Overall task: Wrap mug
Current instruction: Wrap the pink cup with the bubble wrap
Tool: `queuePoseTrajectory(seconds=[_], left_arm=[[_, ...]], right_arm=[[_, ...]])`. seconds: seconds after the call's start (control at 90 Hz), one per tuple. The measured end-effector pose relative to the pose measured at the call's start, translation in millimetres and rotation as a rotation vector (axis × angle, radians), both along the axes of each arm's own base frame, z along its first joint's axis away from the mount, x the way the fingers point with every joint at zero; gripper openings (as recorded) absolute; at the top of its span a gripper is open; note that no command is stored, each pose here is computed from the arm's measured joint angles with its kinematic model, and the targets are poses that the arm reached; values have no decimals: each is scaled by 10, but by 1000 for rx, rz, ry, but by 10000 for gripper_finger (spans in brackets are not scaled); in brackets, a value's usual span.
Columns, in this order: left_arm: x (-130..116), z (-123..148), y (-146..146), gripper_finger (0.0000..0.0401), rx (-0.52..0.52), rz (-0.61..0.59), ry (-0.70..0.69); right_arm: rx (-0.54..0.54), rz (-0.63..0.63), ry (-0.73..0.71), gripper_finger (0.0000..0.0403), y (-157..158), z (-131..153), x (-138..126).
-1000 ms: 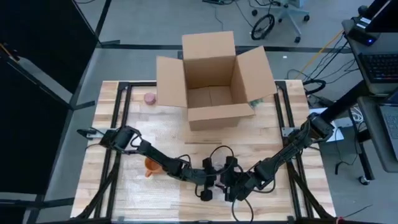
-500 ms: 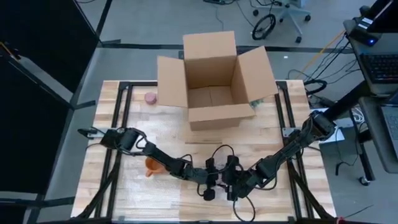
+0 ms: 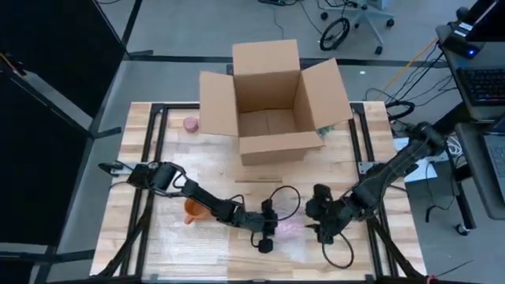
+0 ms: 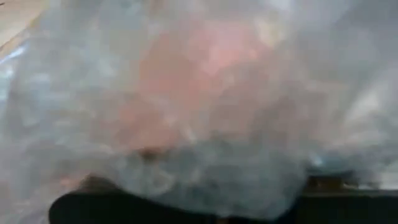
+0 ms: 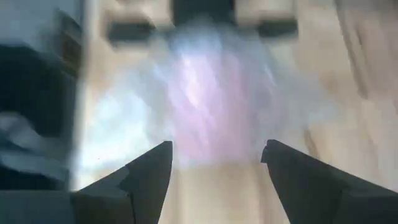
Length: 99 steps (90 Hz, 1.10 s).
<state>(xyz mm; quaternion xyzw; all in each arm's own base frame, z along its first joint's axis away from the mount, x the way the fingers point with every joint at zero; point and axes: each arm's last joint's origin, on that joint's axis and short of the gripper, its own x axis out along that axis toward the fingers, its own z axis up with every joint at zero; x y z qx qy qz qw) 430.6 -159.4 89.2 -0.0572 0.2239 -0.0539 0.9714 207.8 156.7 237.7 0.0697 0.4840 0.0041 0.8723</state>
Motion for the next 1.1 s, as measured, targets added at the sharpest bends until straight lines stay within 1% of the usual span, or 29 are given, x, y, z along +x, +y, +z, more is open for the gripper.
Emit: queuePoseTrajectory(seconds=[0.067,0.156,0.222,0.289,0.378,0.478,0.622,0.767,0.856,0.933,1.1], left_arm=[[-2,-1,-4,0,1,-2,0],[-4,-3,-6,0,-5,-9,3],[-5,-2,-7,0,-6,-9,0],[-4,2,-10,0,-8,-10,-5],[15,22,-15,0,-10,-13,-10],[32,28,5,0,-16,-17,-10],[66,54,20,0,-33,-28,-14],[193,78,-29,0,-38,-58,-21],[248,53,-63,1,-11,-58,11],[296,53,-80,1,8,-58,68],[375,68,-66,1,5,-58,85]], right_arm=[[-18,11,40,242,27,-233,-33],[28,-5,72,242,66,-601,-31],[37,-39,92,241,79,-854,-21],[51,-51,72,238,110,-983,51],[41,-24,42,231,133,-1090,181],[1,11,48,222,117,-1148,297],[-17,30,45,216,95,-1221,389],[-52,67,15,215,83,-1267,440],[-62,72,16,215,61,-1269,451],[-70,93,30,215,57,-1250,465],[-82,116,60,215,55,-1237,463]])
